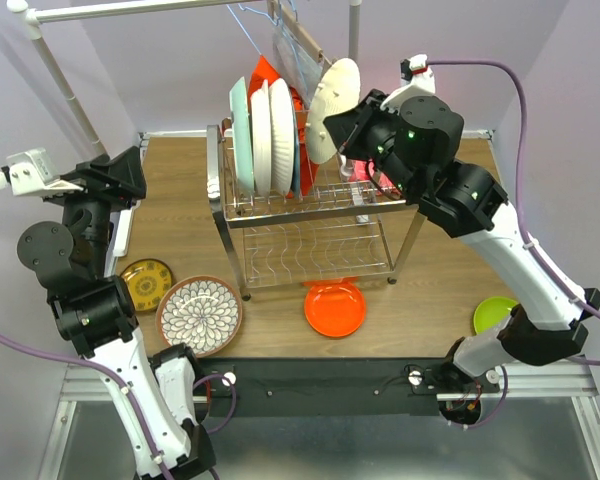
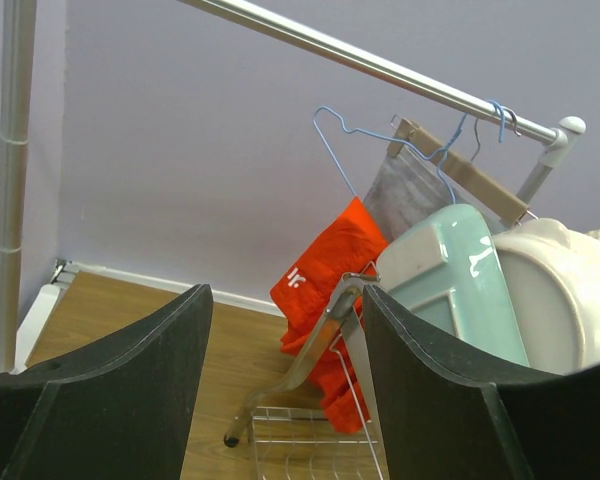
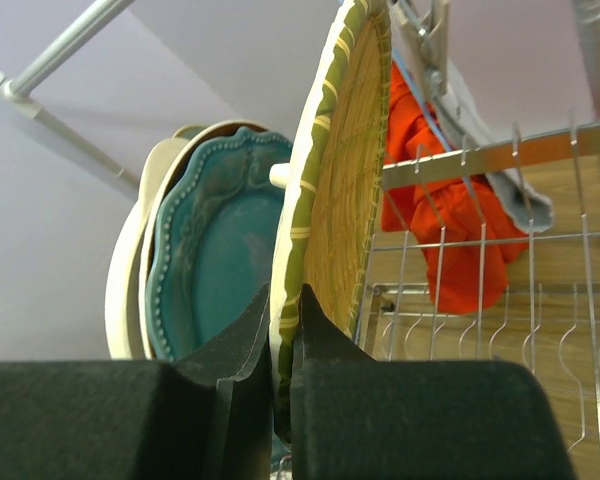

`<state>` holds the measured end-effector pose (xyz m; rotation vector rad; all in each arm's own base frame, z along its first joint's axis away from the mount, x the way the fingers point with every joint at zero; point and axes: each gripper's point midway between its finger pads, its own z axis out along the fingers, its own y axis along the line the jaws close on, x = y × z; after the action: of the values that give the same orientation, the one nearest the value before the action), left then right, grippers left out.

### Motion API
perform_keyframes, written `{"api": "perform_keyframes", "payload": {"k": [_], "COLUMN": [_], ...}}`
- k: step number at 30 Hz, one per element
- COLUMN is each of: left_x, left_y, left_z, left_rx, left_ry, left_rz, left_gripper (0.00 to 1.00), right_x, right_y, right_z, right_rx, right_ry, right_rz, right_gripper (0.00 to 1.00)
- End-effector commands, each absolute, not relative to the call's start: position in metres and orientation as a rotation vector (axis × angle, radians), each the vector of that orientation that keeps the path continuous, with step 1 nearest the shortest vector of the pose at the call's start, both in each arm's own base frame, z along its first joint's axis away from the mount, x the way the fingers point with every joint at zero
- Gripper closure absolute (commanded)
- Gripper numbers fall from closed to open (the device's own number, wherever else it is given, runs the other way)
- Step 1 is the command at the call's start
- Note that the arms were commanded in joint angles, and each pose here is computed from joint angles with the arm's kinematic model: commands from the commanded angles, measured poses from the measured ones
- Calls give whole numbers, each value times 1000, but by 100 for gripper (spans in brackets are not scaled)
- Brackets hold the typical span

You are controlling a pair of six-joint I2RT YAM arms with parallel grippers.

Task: Load the plates into the dish rack
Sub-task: Insert the plate into the dish rack

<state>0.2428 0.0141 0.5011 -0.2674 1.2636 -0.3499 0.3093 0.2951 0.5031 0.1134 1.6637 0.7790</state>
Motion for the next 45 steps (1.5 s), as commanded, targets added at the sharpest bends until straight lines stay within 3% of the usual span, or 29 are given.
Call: {"api": "perform_keyframes", "payload": {"k": [1,27,45], "left_x": [240,242,244], "left_y": [16,15,15], "left_z": [496,478,475], "left_rx": [-286,-301,-306], "left_ry": [1264,1272,1272], "left_rz": [-334,-362,-374], "left_gripper": [30,29,30], "right_x": [299,304,308], "right_y": [309,323,326], "right_z": [510,471,484], "right_rx": [79,-18,-57], "right_ry": [1667,1779,1771], "right_rz": [897,822,729], "right_gripper": [99,99,99]}}
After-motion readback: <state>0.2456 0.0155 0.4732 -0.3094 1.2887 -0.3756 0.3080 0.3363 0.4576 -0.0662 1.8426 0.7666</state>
